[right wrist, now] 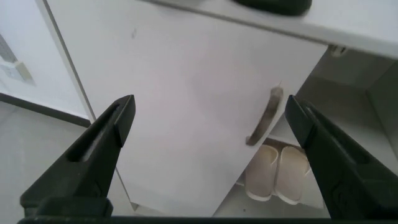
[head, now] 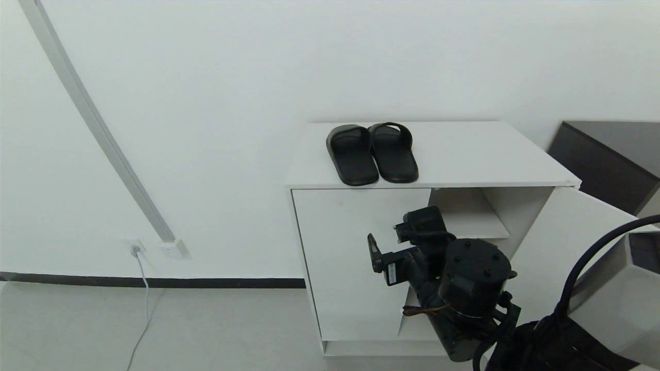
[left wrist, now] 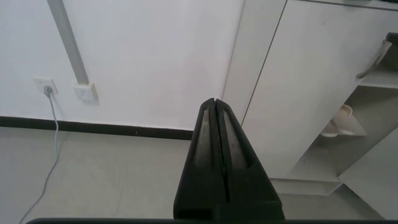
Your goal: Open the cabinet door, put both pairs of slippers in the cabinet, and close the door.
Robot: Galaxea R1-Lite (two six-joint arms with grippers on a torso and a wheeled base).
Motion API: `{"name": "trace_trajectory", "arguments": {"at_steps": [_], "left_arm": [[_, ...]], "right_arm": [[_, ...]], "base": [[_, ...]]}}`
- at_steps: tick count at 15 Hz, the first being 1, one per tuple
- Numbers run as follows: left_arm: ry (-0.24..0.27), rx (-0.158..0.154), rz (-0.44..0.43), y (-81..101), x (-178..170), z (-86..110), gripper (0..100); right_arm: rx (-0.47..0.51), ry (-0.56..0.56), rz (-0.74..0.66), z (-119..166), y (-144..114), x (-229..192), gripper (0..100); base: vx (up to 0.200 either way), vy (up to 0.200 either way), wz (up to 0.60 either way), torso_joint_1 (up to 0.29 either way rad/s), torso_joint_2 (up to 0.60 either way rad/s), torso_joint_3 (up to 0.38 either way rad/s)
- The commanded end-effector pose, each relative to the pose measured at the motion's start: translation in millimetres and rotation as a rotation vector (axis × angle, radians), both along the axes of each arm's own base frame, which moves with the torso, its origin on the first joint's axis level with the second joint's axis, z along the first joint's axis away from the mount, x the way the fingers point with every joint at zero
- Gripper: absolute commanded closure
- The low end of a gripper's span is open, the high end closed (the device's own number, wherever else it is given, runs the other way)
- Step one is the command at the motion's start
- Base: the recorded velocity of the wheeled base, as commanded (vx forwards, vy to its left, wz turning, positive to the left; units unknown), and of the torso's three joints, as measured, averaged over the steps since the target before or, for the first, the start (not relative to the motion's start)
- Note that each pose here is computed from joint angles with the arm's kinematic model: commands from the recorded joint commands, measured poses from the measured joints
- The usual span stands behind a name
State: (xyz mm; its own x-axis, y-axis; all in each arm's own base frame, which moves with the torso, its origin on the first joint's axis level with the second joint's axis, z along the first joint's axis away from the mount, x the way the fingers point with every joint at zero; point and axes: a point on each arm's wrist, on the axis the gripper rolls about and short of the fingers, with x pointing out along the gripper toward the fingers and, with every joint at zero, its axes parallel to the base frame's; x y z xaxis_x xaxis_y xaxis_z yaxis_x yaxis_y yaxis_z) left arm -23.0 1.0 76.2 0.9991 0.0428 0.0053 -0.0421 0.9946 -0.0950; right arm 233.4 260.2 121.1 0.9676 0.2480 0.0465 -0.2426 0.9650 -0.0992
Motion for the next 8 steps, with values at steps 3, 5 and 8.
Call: {"name": "trace_trajectory", "arguments": {"at_steps": [3, 5, 8], "left_arm": [[0.001, 0.000, 0.000, 0.0, 0.1, 0.0, 100], [0.001, 0.000, 0.000, 0.0, 0.1, 0.0, 100], [0.001, 0.000, 0.000, 0.0, 0.1, 0.0, 100]], "right_arm": [[-0.003, 0.002, 0.000, -0.8, -1.3, -1.1, 0], [0.002, -0.002, 0.000, -0.6, -1.2, -1.0, 0], [0.000, -0.001, 0.000, -1.2, -1.0, -0.9, 0]], "base": [[0.000, 0.000, 0.00, 0.230, -0.55, -0.321], [0.000, 0.000, 0.00, 0.246, -0.57, -0.327], [0.000, 0.000, 0.00, 0.269, -0.61, -0.342]]}}
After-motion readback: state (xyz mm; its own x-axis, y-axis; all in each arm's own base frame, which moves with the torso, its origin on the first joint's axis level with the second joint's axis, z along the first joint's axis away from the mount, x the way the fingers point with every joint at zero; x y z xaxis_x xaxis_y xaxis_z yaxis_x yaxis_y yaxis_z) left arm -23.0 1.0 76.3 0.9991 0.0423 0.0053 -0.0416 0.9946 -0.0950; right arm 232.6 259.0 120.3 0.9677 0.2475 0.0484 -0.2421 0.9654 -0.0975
